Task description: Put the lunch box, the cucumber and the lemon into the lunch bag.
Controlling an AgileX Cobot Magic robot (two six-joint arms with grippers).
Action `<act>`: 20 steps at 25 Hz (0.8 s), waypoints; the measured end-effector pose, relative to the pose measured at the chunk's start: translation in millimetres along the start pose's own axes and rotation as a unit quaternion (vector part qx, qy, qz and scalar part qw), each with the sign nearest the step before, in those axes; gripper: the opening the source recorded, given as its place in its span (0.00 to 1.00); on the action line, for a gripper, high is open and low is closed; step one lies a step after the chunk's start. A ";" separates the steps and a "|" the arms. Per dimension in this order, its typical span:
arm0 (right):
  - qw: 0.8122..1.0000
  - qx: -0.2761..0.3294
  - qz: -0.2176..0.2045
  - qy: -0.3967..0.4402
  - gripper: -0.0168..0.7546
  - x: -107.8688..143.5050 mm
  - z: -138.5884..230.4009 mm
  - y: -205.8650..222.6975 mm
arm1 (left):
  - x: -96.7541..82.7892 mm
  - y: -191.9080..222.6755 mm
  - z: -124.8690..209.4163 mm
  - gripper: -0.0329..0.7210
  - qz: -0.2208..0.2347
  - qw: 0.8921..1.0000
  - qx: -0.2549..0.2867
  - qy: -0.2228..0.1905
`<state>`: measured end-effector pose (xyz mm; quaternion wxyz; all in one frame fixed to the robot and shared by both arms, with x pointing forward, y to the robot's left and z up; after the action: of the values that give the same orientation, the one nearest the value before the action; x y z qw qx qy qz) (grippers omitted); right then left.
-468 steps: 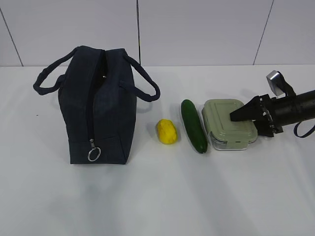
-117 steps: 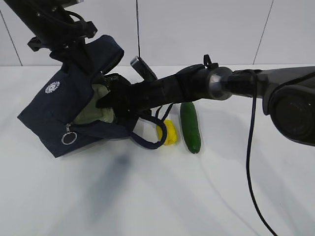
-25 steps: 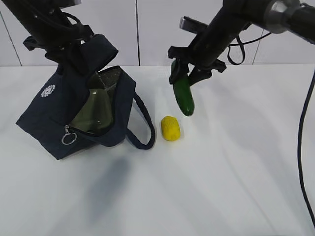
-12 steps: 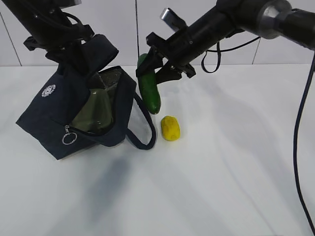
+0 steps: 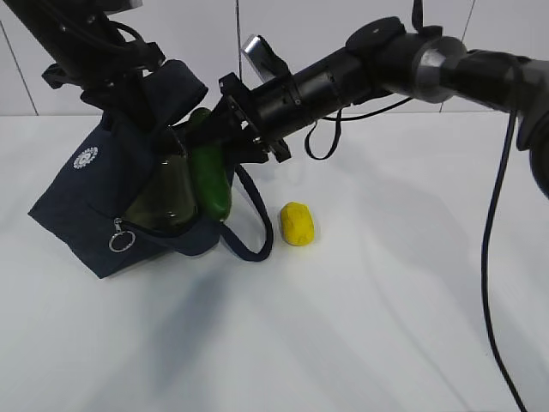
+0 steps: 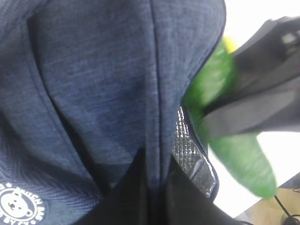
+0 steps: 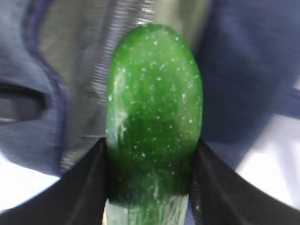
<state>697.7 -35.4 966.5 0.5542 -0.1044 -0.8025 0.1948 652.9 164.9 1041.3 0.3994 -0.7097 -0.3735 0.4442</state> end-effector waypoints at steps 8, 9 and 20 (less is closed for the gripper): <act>0.994 -0.028 -0.095 0.040 0.49 -22.2 3.7 38.0 | -0.4 0.0 -0.1 0.05 0.002 1.000 0.000 -0.001; 0.993 -0.034 -0.103 0.041 0.49 -25.3 3.5 41.3 | -0.4 0.0 -0.1 0.05 0.002 1.000 0.000 -0.001; 0.985 -0.132 -0.101 0.036 0.61 -31.1 -15.6 43.0 | -0.6 0.0 -0.1 0.05 0.003 1.000 0.000 -0.001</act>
<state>721.5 -5.4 926.5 0.5809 -0.1018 -0.8072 0.0256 652.8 164.3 1041.5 0.3975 -0.7105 -0.3721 0.4458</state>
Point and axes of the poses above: a point on each arm's last joint axis where the gripper is mounted, y pointing out along that axis toward the gripper, x along the wrist's bending axis when the last joint is at zero, z = x × y, the point moved 2 cm from there along y, pointing out along that axis toward the gripper
